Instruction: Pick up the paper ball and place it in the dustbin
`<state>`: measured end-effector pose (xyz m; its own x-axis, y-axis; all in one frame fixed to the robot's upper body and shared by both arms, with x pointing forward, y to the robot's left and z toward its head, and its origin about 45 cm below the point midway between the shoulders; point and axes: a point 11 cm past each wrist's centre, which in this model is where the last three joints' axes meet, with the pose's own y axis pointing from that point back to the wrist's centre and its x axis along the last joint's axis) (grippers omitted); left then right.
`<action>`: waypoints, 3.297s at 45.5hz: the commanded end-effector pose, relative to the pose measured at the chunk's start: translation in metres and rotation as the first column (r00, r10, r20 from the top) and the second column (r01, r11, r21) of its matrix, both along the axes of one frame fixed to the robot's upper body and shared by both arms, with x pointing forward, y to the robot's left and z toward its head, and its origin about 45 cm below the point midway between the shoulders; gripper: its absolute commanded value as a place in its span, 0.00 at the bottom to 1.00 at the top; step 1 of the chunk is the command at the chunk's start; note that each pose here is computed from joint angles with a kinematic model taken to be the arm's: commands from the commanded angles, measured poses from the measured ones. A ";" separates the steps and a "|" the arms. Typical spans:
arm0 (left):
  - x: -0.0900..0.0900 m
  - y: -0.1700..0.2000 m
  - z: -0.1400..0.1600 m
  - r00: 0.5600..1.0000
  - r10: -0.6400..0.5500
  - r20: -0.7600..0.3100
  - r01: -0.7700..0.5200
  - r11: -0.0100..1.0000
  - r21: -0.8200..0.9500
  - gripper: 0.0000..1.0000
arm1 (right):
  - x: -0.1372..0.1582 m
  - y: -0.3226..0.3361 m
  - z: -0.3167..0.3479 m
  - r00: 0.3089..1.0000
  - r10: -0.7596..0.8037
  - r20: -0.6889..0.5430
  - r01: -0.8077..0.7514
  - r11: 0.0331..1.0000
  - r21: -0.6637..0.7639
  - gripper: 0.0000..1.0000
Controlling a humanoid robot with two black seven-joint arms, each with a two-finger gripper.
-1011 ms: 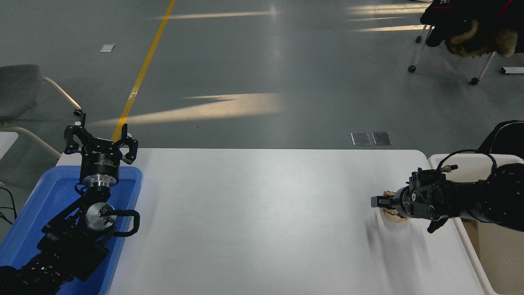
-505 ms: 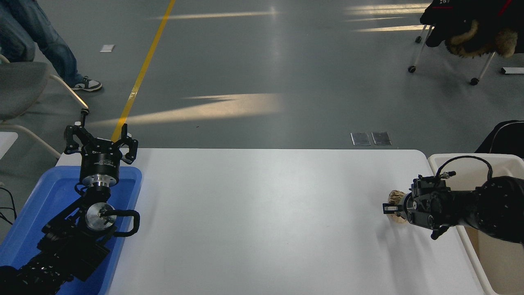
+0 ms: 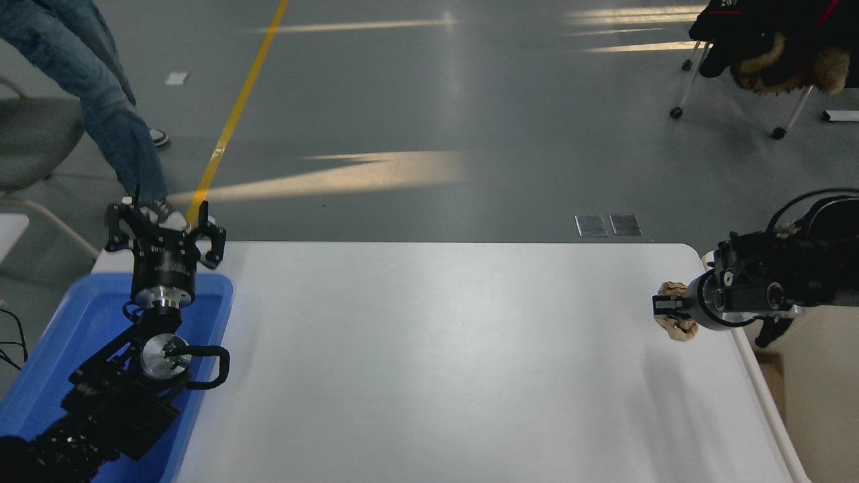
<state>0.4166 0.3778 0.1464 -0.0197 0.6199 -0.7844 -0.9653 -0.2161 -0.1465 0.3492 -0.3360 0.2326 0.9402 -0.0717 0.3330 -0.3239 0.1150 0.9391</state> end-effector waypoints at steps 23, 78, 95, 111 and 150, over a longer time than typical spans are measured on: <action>-0.001 0.001 -0.001 1.000 0.005 -0.002 -0.005 1.000 -0.001 0.99 | -0.052 0.079 0.221 0.983 0.181 -0.044 -0.167 0.962 0.214 0.00; -0.001 0.000 -0.001 1.000 0.002 0.000 -0.002 1.000 -0.001 0.99 | -0.083 -0.294 -0.104 0.553 -0.734 0.394 0.797 0.604 0.005 0.00; -0.001 0.001 0.000 1.000 0.003 0.000 -0.003 1.000 -0.002 0.99 | -0.093 -0.266 -0.152 0.556 -0.727 0.402 0.793 0.609 0.005 0.00; 0.000 0.000 0.000 1.000 0.002 0.001 -0.002 1.000 -0.001 0.99 | -0.079 -0.255 -0.156 0.558 -0.713 0.425 0.780 0.625 0.024 1.00; 0.000 0.000 0.000 1.000 -0.003 0.000 0.003 1.000 0.002 0.99 | -0.087 -0.271 -0.144 0.413 -0.824 0.388 0.844 0.507 0.177 1.00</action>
